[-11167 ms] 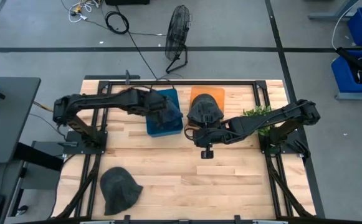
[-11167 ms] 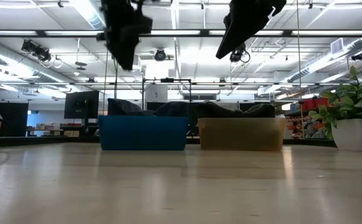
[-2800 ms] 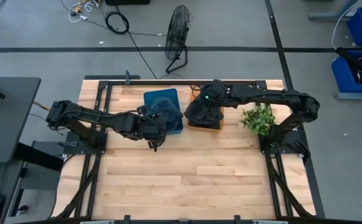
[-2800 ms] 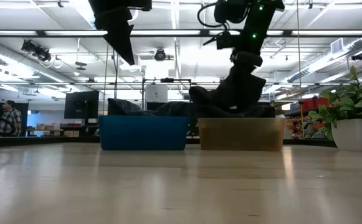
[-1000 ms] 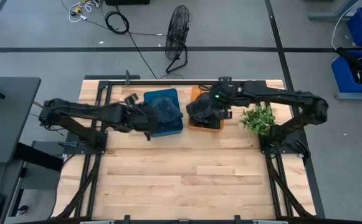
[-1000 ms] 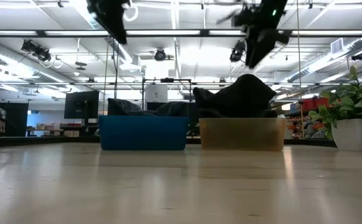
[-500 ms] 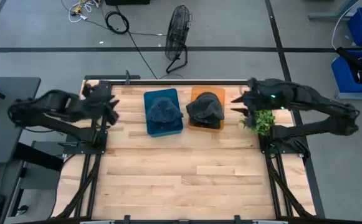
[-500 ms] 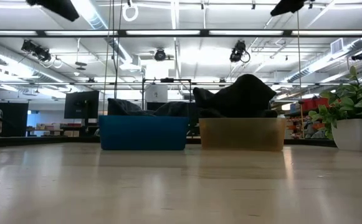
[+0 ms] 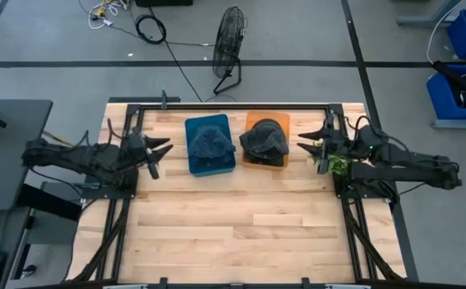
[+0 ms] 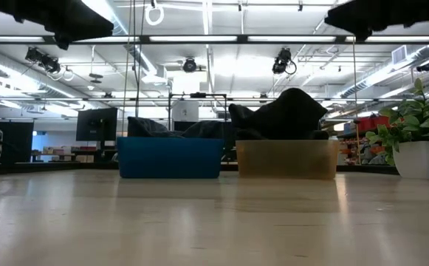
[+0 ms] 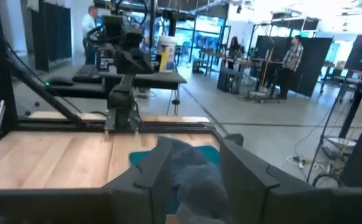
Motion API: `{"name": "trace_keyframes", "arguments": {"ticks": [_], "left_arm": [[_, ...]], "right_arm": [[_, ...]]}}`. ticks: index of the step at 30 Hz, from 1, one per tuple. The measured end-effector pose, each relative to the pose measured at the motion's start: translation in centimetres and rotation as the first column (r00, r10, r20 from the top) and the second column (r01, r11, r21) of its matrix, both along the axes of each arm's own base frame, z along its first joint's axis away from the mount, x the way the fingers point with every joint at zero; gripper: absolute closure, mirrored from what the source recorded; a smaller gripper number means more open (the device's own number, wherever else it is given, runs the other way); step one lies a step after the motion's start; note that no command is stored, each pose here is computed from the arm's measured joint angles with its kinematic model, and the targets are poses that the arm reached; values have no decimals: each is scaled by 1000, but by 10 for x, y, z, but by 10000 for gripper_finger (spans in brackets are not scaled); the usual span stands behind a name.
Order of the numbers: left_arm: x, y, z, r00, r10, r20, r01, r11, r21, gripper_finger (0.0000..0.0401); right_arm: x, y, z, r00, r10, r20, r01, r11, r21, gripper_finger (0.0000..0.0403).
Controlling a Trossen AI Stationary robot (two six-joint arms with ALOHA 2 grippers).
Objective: Pick & Place hat
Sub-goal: Return to Home Position
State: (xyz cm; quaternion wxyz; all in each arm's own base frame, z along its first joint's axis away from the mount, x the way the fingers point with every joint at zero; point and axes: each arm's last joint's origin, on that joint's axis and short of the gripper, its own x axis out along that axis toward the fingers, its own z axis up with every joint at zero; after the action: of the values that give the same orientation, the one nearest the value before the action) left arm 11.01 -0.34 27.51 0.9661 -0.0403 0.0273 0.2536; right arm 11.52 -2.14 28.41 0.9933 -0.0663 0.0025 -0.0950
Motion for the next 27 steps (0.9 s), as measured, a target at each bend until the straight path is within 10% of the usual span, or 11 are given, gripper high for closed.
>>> {"name": "trace_keyframes", "arguments": {"ticks": [12, 21, 27], "left_arm": [[-38, 9, 3, 979, 42, 202, -50, 998, 38, 279], [-20, 3, -59, 959, -40, 280, 34, 999, 25, 279], [-15, -1, -77, 939, -177, 295, 121, 973, 198, 279]], "right_arm": [[-29, 6, -34, 988, 33, 148, -38, 999, 33, 266], [-23, 8, -80, 932, 150, 329, -153, 988, -16, 266], [-21, 7, -88, 953, 108, 284, -109, 994, -11, 266]]}}
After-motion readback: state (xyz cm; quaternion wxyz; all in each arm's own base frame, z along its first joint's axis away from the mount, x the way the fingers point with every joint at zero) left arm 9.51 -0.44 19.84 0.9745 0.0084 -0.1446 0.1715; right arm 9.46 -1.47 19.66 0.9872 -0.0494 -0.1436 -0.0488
